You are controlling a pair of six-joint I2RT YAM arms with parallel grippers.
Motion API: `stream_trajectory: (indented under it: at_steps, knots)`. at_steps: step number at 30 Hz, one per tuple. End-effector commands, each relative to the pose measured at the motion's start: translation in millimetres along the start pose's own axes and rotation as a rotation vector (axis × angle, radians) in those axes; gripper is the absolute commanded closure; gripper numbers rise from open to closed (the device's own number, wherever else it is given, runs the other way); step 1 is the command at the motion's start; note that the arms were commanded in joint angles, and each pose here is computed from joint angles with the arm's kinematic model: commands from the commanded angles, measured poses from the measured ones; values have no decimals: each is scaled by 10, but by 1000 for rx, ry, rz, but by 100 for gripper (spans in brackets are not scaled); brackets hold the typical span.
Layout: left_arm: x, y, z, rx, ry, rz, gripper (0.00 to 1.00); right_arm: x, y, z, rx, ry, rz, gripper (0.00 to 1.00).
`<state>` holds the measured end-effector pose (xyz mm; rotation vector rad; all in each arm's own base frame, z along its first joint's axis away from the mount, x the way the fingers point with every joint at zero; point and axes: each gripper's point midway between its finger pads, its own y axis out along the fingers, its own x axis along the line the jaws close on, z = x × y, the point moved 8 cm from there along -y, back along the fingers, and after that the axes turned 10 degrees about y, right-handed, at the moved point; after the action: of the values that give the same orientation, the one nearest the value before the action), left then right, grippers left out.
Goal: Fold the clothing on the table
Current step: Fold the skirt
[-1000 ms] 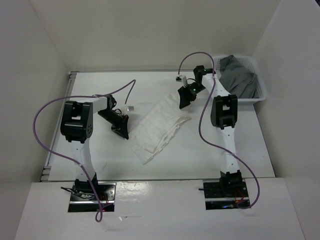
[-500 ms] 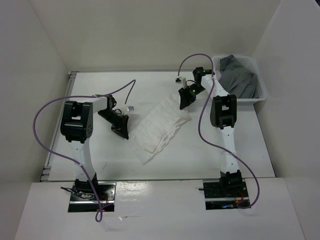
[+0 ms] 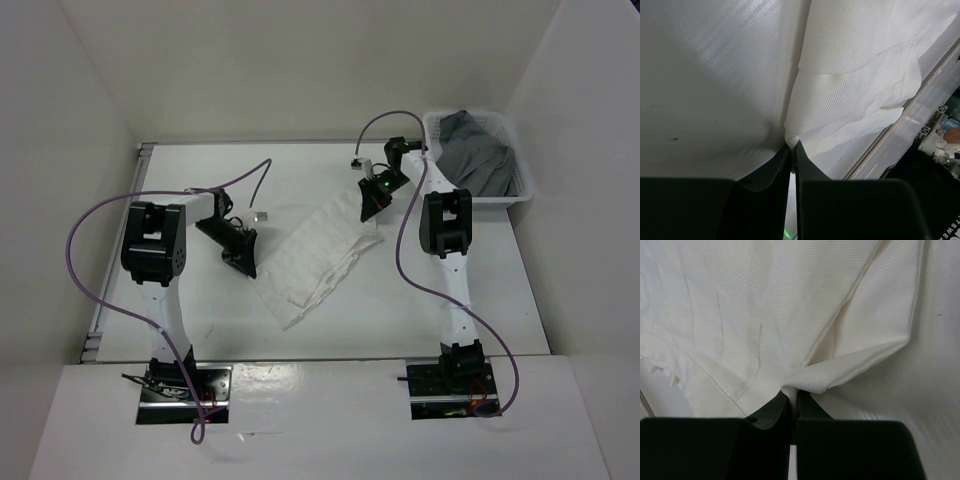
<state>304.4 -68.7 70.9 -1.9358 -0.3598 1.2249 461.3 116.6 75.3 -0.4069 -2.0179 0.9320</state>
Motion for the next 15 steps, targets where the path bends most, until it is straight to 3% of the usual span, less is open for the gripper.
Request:
stream_trajectory:
  at_steps: [1, 8, 15]
  knots:
    - [311, 61, -32, 28, 74, -144, 87, 86, -141, -28, 49, -40, 142, 100]
    - [365, 54, -130, 15, 76, -152, 87, 695, -558, -264, -9, -180, 300, 100]
    - [388, 55, -220, 3, 57, -135, 87, 1401, -628, -349, 5, -325, 337, 100]
